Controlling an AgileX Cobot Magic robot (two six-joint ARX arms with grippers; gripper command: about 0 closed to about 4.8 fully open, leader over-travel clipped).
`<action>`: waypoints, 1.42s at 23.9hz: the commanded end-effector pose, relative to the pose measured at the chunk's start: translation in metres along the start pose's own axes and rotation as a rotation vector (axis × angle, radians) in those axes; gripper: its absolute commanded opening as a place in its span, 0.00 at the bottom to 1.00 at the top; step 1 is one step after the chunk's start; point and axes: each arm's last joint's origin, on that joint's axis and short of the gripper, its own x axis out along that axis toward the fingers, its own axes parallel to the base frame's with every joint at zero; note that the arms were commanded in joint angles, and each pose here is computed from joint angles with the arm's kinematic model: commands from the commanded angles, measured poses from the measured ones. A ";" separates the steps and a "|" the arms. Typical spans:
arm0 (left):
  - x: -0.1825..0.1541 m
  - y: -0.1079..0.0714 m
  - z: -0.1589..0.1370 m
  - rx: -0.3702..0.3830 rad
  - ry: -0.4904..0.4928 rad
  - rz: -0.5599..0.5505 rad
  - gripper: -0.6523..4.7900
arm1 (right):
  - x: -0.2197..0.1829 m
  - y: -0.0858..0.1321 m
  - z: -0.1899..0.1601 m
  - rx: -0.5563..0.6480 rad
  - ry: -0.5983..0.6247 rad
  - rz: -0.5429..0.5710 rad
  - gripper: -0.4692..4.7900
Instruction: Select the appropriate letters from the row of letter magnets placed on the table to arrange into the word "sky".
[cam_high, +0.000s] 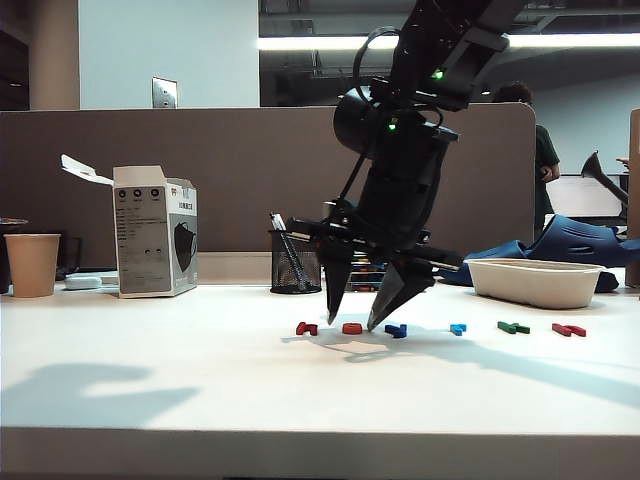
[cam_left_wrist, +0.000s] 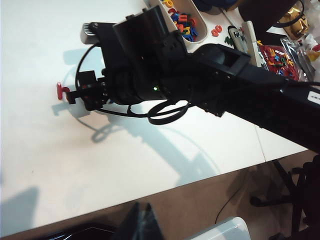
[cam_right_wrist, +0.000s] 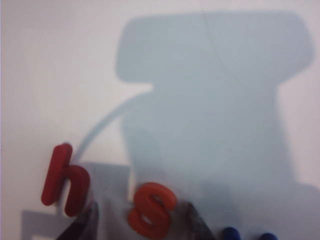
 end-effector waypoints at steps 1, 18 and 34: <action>-0.001 0.000 0.001 0.000 -0.010 -0.004 0.11 | 0.004 0.006 -0.004 -0.016 0.017 -0.015 0.49; -0.001 0.000 0.001 0.000 -0.010 -0.004 0.11 | 0.016 0.004 -0.015 -0.031 0.081 -0.116 0.44; -0.001 0.000 0.001 0.000 -0.010 -0.004 0.11 | 0.019 0.003 -0.021 -0.034 0.135 -0.132 0.25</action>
